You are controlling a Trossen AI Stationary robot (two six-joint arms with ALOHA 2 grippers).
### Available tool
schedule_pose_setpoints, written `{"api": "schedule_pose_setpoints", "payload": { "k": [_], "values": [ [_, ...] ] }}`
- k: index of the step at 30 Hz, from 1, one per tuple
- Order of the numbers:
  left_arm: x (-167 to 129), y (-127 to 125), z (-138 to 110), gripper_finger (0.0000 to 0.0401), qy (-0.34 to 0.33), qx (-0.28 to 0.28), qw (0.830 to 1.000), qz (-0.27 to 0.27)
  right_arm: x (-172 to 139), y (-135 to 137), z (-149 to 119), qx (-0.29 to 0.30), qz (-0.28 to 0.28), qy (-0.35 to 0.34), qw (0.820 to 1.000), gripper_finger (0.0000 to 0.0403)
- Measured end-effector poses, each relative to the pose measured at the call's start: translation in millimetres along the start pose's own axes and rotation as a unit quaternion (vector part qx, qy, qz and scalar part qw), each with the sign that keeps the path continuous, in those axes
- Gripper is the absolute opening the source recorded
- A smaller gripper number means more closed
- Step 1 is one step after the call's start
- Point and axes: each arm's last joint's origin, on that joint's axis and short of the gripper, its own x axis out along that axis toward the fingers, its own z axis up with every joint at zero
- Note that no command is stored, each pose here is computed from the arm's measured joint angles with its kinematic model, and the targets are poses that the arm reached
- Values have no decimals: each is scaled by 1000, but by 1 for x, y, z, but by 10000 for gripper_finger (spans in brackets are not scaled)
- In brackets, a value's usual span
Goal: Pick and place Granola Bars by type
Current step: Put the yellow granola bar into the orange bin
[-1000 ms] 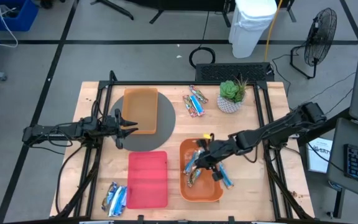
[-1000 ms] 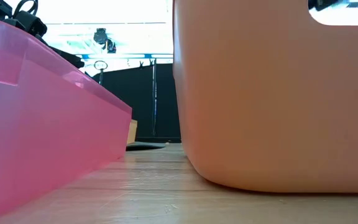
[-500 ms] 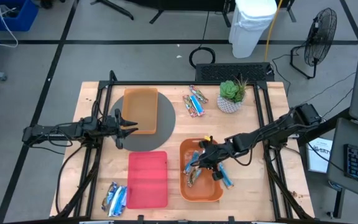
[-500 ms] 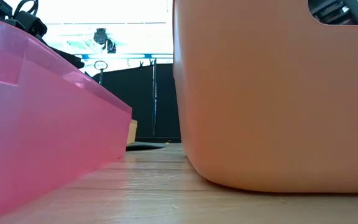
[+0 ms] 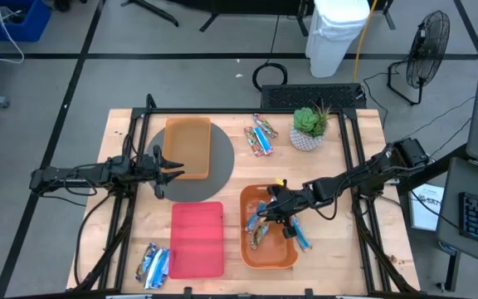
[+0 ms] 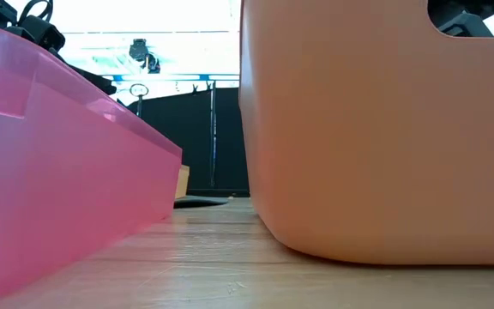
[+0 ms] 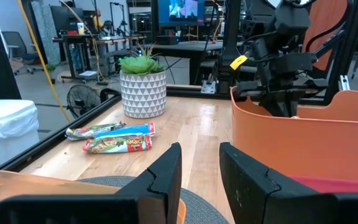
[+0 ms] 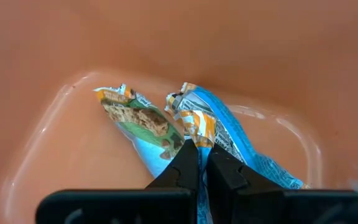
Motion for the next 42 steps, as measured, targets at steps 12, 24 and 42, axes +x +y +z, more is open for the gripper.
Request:
{"api": "schedule_pose_setpoints", "payload": {
  "k": [12, 24, 42],
  "values": [
    [0, 0, 0, 113, 0, 0, 1000, 0, 0, 0, 0, -4, 0, -1, 1000, 8],
    [0, 0, 0, 113, 0, 0, 1000, 0, 0, 1, 4, -24, 2, -20, 1000, 140],
    [0, 0, 0, 113, 0, 0, 1000, 0, -111, 54, 10, 130, 88, -14, 988, 166]
  ]
}}
